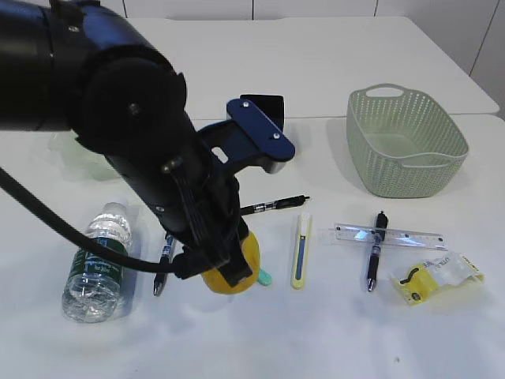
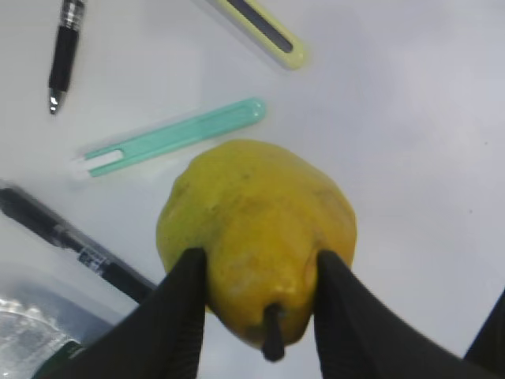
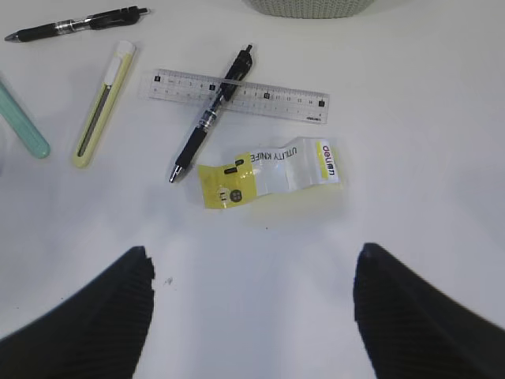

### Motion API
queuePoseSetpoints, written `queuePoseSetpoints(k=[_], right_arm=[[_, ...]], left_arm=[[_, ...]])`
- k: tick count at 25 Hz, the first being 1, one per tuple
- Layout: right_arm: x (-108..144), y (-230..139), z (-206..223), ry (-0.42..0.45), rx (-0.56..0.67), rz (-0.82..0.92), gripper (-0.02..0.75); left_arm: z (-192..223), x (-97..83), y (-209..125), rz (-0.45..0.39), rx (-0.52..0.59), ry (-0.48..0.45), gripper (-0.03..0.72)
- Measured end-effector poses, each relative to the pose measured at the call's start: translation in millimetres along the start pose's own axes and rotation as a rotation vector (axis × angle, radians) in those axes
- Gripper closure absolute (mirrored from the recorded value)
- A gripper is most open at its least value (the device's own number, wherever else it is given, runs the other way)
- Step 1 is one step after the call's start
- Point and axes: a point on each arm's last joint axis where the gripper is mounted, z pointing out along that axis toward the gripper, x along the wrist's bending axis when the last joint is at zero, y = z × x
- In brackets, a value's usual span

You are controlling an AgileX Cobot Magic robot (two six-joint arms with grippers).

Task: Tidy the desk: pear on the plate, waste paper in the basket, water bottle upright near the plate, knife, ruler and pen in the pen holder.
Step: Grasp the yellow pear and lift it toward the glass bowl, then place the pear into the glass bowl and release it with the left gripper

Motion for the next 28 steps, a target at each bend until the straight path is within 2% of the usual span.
queuePoseSetpoints(k=[4, 9, 16, 19, 26, 28], right_arm=[[0, 0, 0, 0.000, 0.000, 0.000, 0.153], [0, 0, 0, 0.000, 0.000, 0.000, 0.153], [0, 0, 0, 0.000, 0.000, 0.000, 0.153], [0, 0, 0, 0.000, -0.002, 0.000, 0.153], [0, 0, 0, 0.000, -0.002, 0.000, 0.153], [0, 0, 0, 0.000, -0.002, 0.000, 0.153]], left_arm=[[-15, 10.7, 12, -0.017, -0.044, 0.083, 0.417], [-26, 40.5, 19, -0.102, -0.076, 0.141, 0.417], [-32, 108.2, 4, -0.280, -0.076, 0.218, 0.416], [-33, 140.8, -10, -0.392, -0.093, 0.235, 0.416], [-47, 215.2, -33, -0.657, -0.223, 0.278, 0.416], [-45, 232.0, -34, -0.696, -0.236, 0.289, 0.416]])
